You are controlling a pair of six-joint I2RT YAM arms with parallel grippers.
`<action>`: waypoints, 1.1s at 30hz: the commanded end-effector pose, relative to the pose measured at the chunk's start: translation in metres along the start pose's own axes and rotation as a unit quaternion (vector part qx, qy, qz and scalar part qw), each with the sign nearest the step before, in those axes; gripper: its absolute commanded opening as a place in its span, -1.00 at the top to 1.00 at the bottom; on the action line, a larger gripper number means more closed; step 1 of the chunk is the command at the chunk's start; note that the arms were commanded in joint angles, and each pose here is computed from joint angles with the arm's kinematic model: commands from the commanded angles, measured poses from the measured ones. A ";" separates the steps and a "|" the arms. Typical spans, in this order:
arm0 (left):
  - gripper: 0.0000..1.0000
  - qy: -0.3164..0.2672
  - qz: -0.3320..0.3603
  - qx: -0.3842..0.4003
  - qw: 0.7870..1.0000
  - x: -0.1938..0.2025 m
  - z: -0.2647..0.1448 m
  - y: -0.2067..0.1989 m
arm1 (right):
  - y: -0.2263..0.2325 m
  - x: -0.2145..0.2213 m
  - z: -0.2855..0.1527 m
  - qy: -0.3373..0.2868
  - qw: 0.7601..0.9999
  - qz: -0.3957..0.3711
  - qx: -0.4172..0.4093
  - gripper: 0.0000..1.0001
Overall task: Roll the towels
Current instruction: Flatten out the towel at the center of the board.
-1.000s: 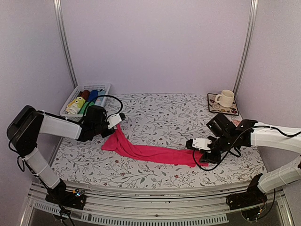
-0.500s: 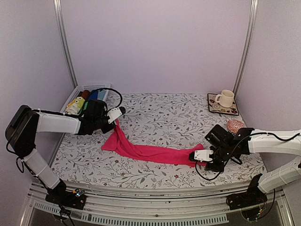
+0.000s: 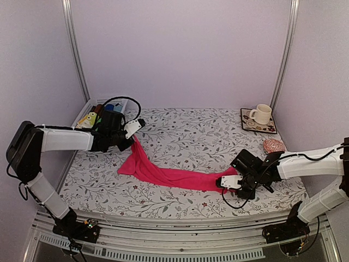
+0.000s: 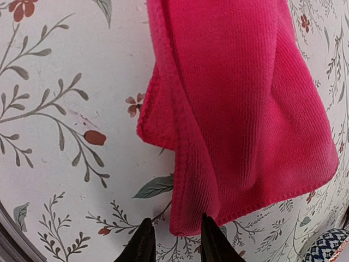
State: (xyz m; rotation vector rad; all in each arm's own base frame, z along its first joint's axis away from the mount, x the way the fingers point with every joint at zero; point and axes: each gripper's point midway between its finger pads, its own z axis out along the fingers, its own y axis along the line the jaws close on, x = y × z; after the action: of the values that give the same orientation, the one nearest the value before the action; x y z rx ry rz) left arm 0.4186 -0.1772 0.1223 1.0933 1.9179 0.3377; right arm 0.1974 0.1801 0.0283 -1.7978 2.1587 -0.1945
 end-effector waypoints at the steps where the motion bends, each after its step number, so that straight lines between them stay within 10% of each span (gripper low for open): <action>1: 1.00 0.001 -0.007 0.000 1.000 -0.004 -0.001 0.001 | -0.003 -0.010 0.003 -0.006 1.000 0.004 0.020 0.40; 23: 1.00 0.014 -0.023 -0.008 1.000 -0.003 0.006 0.010 | -0.014 -0.004 0.001 0.014 0.994 0.002 0.108 0.51; 33: 1.00 0.017 -0.025 -0.008 0.999 -0.007 0.009 0.012 | -0.003 -0.026 -0.008 -0.034 0.997 0.020 0.063 0.07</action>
State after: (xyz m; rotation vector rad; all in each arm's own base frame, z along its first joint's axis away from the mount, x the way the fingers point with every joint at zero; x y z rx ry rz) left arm 0.4271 -0.1763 0.1252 1.0535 1.9565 0.3465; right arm 0.2086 0.1834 0.0287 -1.6794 2.1071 -0.3989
